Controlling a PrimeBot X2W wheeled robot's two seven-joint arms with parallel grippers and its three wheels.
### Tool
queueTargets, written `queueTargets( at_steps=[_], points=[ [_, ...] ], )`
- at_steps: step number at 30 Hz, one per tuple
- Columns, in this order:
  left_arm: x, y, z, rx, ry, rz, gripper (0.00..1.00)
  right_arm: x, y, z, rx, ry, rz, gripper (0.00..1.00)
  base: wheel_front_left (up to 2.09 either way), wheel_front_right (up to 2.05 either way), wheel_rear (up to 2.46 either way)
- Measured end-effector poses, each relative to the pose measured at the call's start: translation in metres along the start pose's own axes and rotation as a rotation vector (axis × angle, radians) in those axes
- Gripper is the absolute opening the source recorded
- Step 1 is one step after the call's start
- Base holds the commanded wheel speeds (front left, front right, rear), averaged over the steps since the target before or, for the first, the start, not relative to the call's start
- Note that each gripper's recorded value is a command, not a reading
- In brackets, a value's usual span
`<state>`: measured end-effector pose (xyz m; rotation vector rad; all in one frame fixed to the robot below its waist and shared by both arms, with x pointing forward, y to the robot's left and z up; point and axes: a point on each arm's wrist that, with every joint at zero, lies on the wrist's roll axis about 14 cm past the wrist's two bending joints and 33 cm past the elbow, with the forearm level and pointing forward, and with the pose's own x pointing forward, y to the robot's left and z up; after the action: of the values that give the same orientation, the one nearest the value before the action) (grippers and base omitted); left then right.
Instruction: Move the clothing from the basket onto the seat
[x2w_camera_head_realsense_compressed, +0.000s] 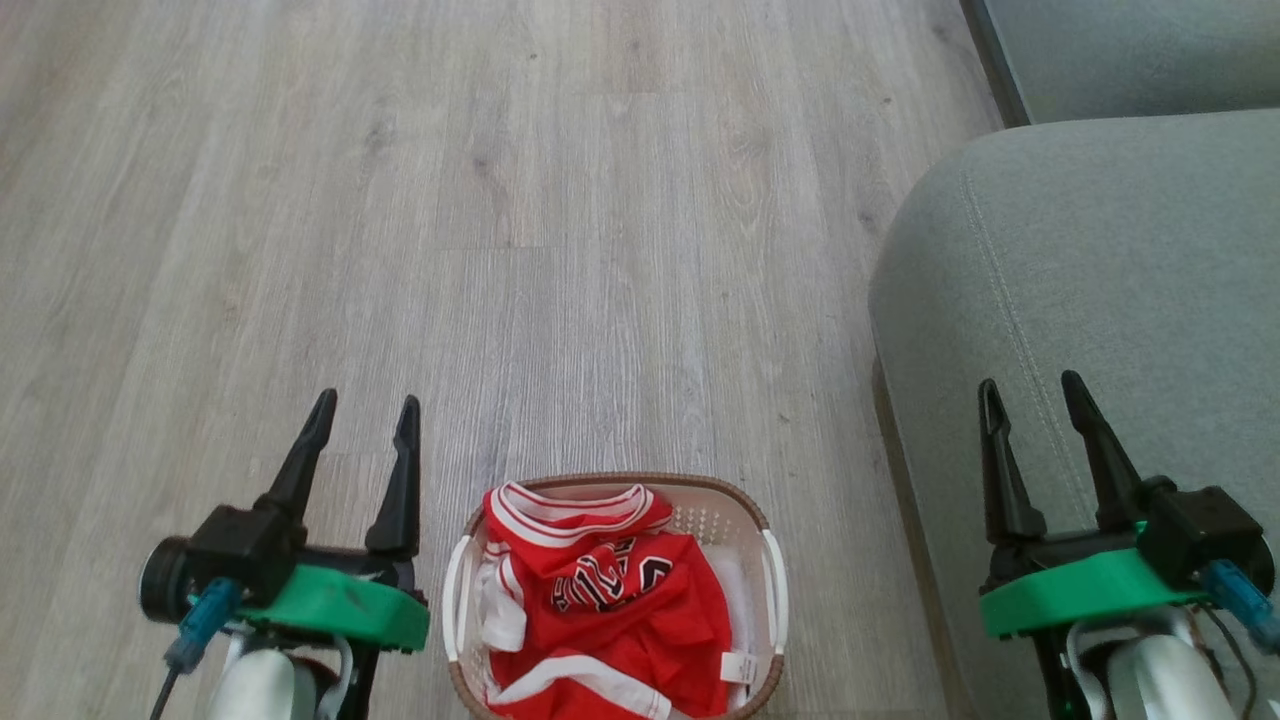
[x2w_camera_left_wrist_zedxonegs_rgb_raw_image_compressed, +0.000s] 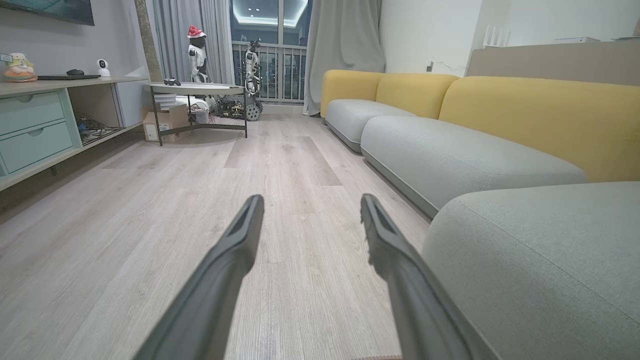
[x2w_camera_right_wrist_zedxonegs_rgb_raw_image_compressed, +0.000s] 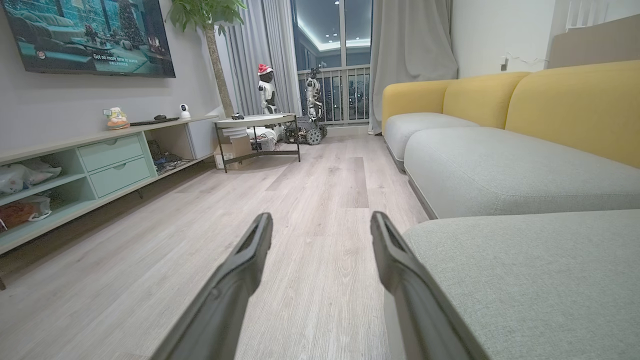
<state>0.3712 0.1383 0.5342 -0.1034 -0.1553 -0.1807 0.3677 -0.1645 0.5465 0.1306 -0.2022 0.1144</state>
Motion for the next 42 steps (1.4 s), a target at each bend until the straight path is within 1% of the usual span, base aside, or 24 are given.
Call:
queueTargets(
  at_steps=[7,14,22,31,39,42],
  points=[
    [0.004,-0.005,-0.004,-0.005,0.010,-0.015,1.00,-0.002,-0.006,0.000,-0.003,0.000,-0.018,1.00,0.00,0.00,0.00],
    [0.010,-0.012,-0.018,-0.019,0.048,-0.040,1.00,-0.004,-0.017,-0.005,-0.006,0.015,-0.053,1.00,0.00,0.00,0.00],
    [0.036,-0.023,-0.038,-0.046,0.087,-0.080,1.00,0.009,-0.029,-0.006,-0.013,0.011,-0.082,1.00,0.00,0.00,0.00],
    [0.055,-0.038,-0.098,-0.115,0.242,-0.121,1.00,0.021,-0.046,-0.022,-0.031,0.047,-0.121,1.00,0.00,0.00,0.00],
    [0.064,-0.056,-0.168,-0.151,0.475,-0.187,1.00,0.039,-0.055,-0.031,-0.047,0.055,-0.133,1.00,0.00,0.00,0.00],
    [0.066,-0.057,-0.194,-0.139,0.560,-0.208,1.00,0.046,-0.059,-0.035,-0.041,0.054,-0.140,1.00,0.00,0.00,0.00]
  ],
)
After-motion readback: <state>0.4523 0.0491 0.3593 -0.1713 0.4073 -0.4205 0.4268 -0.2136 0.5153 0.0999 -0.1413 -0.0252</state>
